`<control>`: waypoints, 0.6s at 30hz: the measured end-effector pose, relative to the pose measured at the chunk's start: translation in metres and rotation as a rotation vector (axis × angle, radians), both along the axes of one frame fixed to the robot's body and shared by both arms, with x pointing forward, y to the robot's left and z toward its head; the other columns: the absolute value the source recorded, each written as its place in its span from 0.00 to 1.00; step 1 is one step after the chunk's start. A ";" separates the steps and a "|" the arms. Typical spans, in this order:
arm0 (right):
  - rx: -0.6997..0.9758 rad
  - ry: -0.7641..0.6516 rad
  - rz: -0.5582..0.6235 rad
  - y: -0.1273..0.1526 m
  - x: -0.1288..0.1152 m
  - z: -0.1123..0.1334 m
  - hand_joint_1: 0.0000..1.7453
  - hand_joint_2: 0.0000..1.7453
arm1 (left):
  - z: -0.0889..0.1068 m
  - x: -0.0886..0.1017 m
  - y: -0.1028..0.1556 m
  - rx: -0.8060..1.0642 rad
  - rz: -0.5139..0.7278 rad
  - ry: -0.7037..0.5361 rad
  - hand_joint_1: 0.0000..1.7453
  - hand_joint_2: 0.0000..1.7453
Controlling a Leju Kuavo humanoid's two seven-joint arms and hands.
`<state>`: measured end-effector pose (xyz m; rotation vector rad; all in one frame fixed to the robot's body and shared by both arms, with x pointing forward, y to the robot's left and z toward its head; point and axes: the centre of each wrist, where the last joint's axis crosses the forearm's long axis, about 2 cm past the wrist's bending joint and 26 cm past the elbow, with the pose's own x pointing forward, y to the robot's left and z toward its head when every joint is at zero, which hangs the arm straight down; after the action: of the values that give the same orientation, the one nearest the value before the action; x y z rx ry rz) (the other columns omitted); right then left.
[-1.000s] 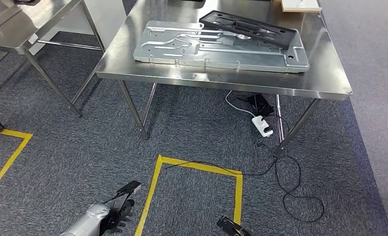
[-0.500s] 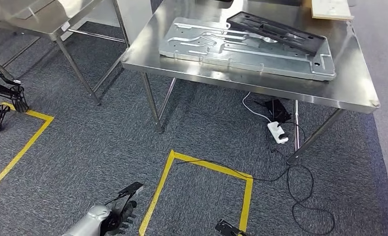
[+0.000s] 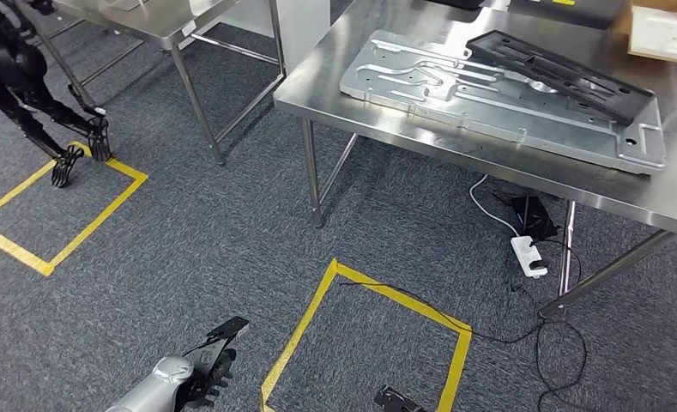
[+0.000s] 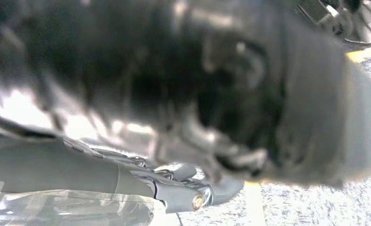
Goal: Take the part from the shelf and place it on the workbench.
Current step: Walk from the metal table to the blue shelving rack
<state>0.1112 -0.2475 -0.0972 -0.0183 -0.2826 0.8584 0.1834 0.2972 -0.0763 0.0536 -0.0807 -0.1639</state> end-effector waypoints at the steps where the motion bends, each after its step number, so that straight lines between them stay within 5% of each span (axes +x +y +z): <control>1: 0.000 0.001 -0.002 0.000 0.000 0.000 0.00 0.00 | 0.000 0.000 0.000 0.002 -0.001 0.000 0.00 0.00; 18: 0.001 0.002 -0.005 0.000 0.001 0.000 0.00 0.00 | 0.001 0.002 -0.003 -0.001 -0.009 -0.006 0.00 0.00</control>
<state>0.1126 -0.2479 -0.0969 -0.0174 -0.2814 0.8536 0.1858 0.2947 -0.0754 0.0528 -0.0867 -0.1726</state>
